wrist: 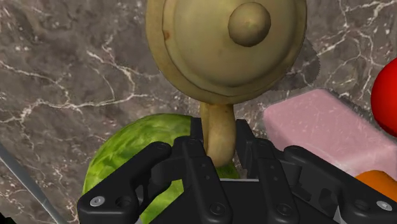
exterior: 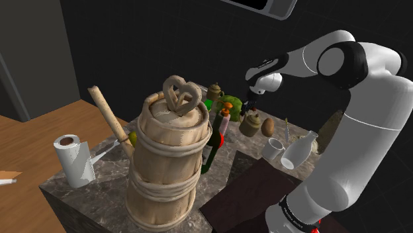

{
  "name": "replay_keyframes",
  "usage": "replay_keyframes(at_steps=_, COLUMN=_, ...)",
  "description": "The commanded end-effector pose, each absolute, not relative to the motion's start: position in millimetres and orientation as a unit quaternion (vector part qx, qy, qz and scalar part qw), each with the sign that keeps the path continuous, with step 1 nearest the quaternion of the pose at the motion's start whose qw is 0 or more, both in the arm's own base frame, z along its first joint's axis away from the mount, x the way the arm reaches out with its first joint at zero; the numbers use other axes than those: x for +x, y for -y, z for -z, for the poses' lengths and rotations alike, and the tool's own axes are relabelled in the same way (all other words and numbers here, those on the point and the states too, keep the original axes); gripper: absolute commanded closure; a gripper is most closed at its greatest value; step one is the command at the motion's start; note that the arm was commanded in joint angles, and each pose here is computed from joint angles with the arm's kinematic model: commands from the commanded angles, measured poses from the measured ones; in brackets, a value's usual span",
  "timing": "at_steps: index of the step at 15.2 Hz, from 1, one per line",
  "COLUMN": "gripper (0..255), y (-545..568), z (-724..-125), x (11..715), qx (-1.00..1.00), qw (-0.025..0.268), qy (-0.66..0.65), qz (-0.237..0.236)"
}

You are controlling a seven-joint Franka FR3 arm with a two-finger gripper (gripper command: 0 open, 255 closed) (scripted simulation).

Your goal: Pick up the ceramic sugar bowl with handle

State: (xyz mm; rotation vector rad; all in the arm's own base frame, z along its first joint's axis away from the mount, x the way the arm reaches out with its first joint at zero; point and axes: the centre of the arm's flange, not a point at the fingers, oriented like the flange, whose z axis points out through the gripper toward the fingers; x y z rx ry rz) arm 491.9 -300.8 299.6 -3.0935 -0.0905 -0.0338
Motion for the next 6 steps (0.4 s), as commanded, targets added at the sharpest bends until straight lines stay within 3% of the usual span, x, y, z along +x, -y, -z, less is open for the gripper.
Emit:
replay_keyframes(at_steps=1, gripper=255, y=300.8, z=-311.3, x=491.9, qx=-0.999, qw=0.023, qy=0.029, qz=0.011)
replay_keyframes(at_steps=6, gripper=255, y=300.8, z=-327.9, x=491.9, qx=-0.999, qw=0.023, qy=0.029, qz=0.011)
